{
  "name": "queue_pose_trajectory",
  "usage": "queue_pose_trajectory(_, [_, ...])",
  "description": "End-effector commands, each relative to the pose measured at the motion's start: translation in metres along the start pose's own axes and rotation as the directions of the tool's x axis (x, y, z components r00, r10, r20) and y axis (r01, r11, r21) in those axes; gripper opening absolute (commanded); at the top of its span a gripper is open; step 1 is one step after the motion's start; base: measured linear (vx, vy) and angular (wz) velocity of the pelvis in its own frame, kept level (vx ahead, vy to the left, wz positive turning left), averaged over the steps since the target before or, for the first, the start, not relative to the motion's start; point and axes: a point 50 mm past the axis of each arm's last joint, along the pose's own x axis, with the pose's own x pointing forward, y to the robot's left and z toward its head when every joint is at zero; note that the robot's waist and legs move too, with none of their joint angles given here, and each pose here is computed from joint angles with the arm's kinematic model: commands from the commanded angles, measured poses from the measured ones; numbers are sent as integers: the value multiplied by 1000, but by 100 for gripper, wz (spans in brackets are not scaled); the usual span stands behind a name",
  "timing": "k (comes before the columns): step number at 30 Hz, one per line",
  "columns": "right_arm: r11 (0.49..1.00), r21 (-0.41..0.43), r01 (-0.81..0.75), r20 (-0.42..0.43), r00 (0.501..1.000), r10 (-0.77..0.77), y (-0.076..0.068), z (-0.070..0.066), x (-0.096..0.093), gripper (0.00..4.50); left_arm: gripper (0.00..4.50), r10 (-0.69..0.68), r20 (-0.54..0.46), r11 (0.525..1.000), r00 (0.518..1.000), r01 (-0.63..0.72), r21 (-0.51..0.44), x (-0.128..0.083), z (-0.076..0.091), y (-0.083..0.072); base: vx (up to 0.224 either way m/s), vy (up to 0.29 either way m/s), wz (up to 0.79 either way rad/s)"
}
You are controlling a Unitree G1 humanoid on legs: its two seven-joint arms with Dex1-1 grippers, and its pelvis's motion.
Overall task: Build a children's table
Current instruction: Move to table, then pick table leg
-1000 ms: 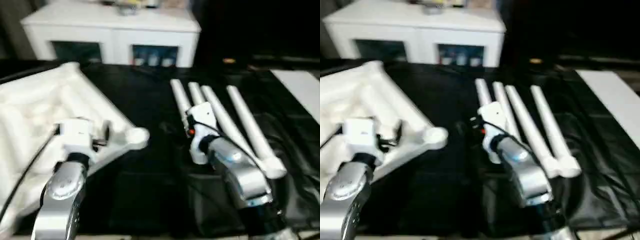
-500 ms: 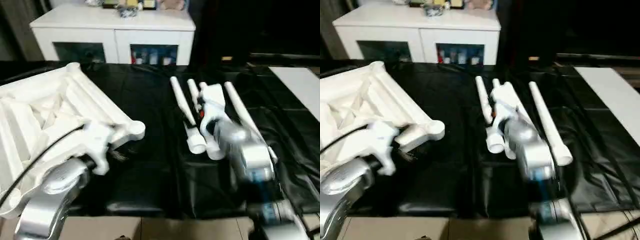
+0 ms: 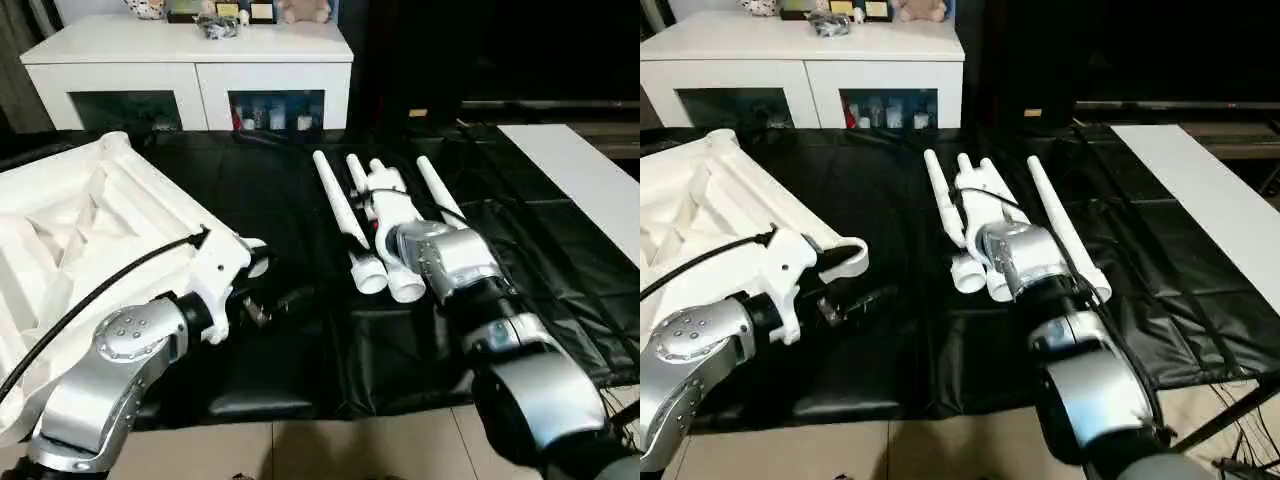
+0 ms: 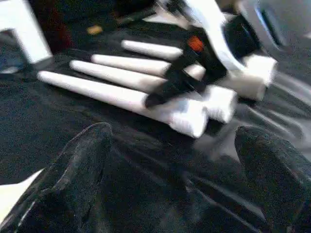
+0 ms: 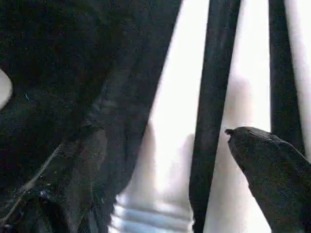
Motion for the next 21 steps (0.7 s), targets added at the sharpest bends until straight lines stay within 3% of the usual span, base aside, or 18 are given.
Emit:
queue_pose_trajectory(1, [1000,16,-7,48,999,6,0,13,-1,450,449,53,-8,998,999,-53,21,0,3,6,0,0,0])
queue_pose_trajectory(6, [997,58,-41,98,995,36,1,24,-2,450,449,225,-24,974,974,-225,-7,1,-2,18,-40,-70,11])
queue_pose_trajectory(9, [997,48,-56,76,996,52,3,21,1,450,449,283,-53,958,958,-285,-40,0,-9,20,38,-67,-10])
queue_pose_trajectory(21, [997,77,17,85,996,-24,0,24,6,450,449,260,-56,964,964,-262,-43,-4,-5,18,-22,-21,2])
